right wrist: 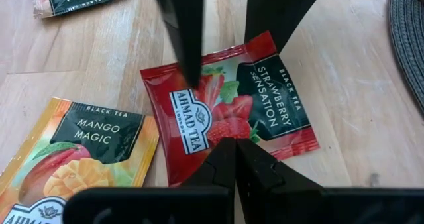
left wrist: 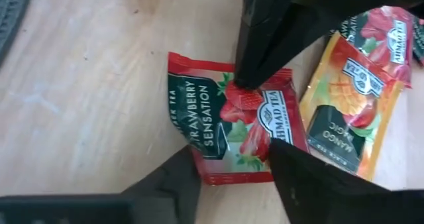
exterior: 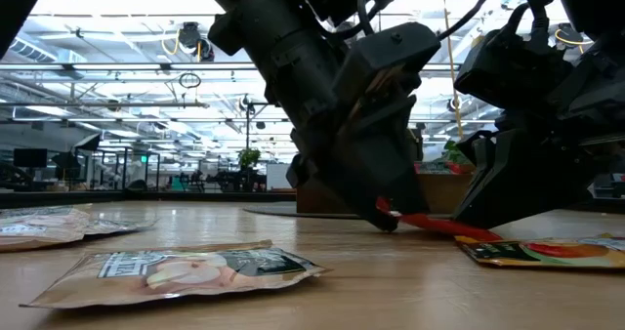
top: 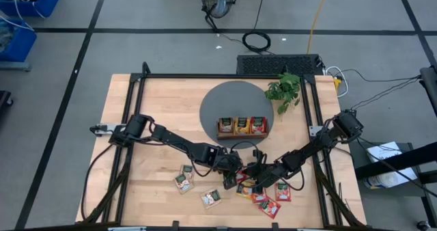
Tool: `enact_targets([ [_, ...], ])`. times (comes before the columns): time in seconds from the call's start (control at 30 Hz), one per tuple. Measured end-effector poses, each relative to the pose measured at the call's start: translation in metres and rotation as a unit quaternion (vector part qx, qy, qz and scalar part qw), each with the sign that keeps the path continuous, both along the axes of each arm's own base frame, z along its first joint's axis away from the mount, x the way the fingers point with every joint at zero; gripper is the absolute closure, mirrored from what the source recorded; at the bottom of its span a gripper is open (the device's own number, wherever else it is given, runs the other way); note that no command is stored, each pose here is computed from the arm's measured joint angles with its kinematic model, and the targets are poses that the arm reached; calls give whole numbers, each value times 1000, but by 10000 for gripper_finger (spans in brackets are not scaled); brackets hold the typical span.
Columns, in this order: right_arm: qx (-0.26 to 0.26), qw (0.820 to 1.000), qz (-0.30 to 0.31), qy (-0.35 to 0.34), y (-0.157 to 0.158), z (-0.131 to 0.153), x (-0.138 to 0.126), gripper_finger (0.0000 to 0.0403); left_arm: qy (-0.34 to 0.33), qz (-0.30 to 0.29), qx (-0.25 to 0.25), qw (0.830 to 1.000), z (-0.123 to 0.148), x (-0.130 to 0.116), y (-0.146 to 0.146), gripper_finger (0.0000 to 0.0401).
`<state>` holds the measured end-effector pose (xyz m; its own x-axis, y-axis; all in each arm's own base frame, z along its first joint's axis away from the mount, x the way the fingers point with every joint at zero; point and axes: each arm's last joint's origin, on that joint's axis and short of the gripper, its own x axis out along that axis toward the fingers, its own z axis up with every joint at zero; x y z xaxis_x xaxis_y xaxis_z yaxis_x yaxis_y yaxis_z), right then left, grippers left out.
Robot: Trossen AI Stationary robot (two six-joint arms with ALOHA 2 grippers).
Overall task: Pick & Place Tea
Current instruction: Put the red tea bag into the right section of the wooden organizer
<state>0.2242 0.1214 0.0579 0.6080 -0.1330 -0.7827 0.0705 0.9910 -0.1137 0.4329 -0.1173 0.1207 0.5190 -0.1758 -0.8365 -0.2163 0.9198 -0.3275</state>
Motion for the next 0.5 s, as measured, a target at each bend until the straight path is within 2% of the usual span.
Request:
enact_targets([
  [0.23, -1, 1000, 2, -2, 0, 0, 0, 403, -13, -7, 11, 1000, 1, 3, 4, 302],
  [0.5, -9, 999, 32, -22, 2, 6, 3, 403, -37, -62, 48, 996, 7, 3, 4, 364],
])
